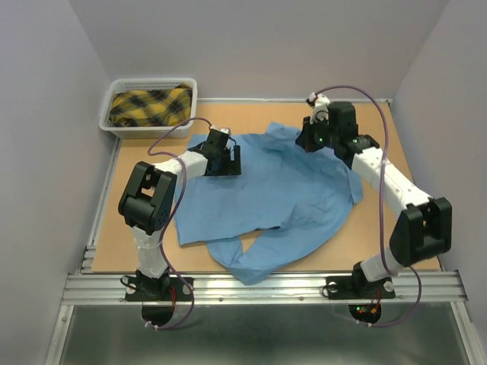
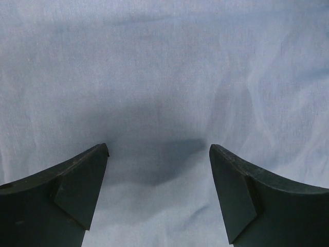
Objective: Fold and stack the long sleeve shirts
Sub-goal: Flatten the shirt out
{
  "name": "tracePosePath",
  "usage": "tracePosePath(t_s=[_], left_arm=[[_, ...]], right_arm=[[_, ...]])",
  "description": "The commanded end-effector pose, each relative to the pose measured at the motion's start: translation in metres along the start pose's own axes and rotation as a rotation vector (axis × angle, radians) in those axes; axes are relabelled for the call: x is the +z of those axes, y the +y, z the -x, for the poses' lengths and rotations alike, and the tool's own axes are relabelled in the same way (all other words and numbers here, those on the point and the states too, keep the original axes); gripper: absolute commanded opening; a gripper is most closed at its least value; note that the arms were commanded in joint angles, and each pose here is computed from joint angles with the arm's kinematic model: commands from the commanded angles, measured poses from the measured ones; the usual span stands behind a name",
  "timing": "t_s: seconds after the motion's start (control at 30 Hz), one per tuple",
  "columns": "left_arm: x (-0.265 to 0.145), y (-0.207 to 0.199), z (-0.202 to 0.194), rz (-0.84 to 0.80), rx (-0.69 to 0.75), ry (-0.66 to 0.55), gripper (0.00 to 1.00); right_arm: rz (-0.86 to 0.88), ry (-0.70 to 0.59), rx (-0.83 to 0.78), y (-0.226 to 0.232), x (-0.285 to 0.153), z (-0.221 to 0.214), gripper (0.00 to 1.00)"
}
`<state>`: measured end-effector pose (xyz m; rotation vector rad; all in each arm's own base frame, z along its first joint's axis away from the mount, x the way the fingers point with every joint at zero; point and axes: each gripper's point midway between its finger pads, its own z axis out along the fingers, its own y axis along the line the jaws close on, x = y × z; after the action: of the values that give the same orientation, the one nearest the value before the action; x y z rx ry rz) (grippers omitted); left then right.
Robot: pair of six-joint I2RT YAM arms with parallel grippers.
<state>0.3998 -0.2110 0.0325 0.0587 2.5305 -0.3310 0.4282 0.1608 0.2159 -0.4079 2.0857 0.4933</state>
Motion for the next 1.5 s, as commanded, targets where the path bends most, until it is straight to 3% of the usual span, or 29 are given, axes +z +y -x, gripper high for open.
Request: tracePosePath(t_s=[0.0,0.13,0.3,0.4,0.43,0.53,0.67,0.77,0.9,1.03,1.2,1.47], left_arm=[[-0.01,0.007,-0.032,0.009,-0.063,0.088,0.92],[-0.021,0.002,-0.026,-0.015,-0.116,0.039,0.92],[-0.058,-0.002,-0.016,-0.055,-0.166,-0.06,0.92],[-0.089,0.0,-0.005,-0.065,-0.19,-0.149,0.93],[-0.096,0.001,-0.003,-0.069,-0.196,-0.17,0.93],[-0.124,0.009,0.003,-0.054,-0.215,-0.26,0.93],[-0.131,0.015,-0.007,-0.054,-0.215,-0.276,0.93],[-0.119,0.02,-0.018,-0.037,-0.221,-0.247,0.93],[-0.099,0.023,-0.036,-0.032,-0.246,-0.199,0.93],[-0.086,0.027,-0.043,-0.018,-0.262,-0.19,0.93],[-0.075,0.03,-0.052,-0.008,-0.268,-0.173,0.93],[-0.059,0.032,-0.075,-0.005,-0.267,-0.094,0.93]], right_arm=[[0.023,0.028,0.041,0.052,-0.031,-0.049,0.01],[0.167,0.142,0.095,0.125,-0.06,-0.122,0.01],[0.237,0.39,0.266,0.167,-0.086,-0.211,0.0],[0.179,0.519,0.307,0.165,-0.099,-0.248,0.13],[0.172,0.529,0.31,0.164,-0.101,-0.25,0.28],[0.182,0.501,0.302,0.166,-0.113,-0.237,0.58],[0.164,0.312,0.264,0.17,-0.122,-0.158,0.73],[0.08,0.203,0.257,0.163,-0.116,-0.108,0.76],[-0.117,0.165,0.315,0.141,-0.085,-0.091,0.78],[-0.244,0.173,0.435,0.135,-0.048,-0.096,0.8],[-0.38,0.13,0.462,0.135,-0.013,-0.098,0.81],[-0.481,0.1,0.456,0.149,0.03,-0.109,0.73]])
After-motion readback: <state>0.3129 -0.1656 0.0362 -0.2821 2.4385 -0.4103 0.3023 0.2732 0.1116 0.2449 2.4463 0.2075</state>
